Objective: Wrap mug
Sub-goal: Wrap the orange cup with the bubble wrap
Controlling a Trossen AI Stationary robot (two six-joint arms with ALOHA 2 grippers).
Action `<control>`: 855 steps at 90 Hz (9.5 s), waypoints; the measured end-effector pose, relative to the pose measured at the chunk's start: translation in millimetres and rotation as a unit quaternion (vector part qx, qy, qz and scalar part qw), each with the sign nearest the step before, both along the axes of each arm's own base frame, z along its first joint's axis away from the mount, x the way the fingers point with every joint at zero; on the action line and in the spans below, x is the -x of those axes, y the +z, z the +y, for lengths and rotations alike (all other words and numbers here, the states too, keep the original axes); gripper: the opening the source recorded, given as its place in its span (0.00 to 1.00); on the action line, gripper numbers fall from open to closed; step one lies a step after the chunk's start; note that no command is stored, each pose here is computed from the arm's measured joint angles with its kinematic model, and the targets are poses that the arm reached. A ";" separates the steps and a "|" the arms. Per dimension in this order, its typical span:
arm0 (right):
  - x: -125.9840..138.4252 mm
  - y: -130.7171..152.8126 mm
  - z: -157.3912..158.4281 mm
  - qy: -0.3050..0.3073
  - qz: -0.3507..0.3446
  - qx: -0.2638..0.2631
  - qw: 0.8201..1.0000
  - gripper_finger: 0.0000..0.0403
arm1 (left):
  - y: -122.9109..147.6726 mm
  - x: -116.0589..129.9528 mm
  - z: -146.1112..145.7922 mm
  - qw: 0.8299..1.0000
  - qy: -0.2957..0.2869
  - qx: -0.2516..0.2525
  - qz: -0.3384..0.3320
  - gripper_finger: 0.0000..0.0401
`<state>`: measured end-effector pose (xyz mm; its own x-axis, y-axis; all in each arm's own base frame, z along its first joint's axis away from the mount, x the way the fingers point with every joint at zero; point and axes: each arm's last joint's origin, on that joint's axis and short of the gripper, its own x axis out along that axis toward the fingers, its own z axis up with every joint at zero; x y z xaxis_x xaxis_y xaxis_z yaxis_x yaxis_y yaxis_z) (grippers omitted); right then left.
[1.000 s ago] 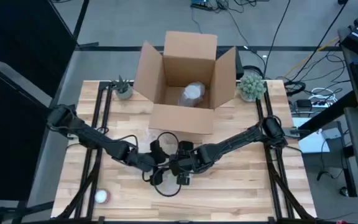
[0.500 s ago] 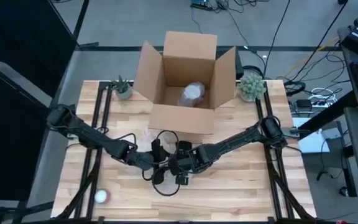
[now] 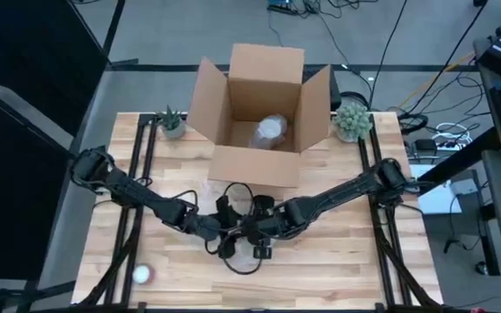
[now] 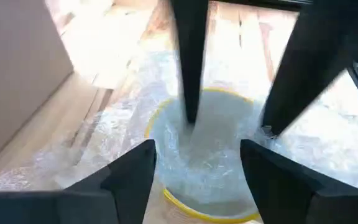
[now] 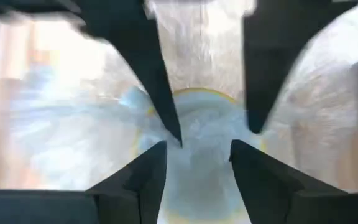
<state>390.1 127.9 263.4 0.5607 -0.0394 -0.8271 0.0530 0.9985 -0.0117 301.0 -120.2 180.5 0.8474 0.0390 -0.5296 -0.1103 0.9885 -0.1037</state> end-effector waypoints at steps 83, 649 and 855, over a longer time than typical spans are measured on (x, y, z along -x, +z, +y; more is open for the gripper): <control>11.6 -13.7 -1.8 -0.057 0.006 0.032 0.998 0.41 | -0.1 -0.4 -0.8 1.000 -0.003 0.008 -0.005 0.56; -47.3 -57.2 -22.2 -0.112 0.018 -0.003 0.994 0.59 | 35.8 78.2 -8.0 0.996 -0.006 -0.010 0.091 0.00; -50.3 -72.1 -7.3 -0.094 0.014 0.027 0.995 0.51 | 66.2 39.7 -21.4 0.994 -0.043 0.012 0.099 0.00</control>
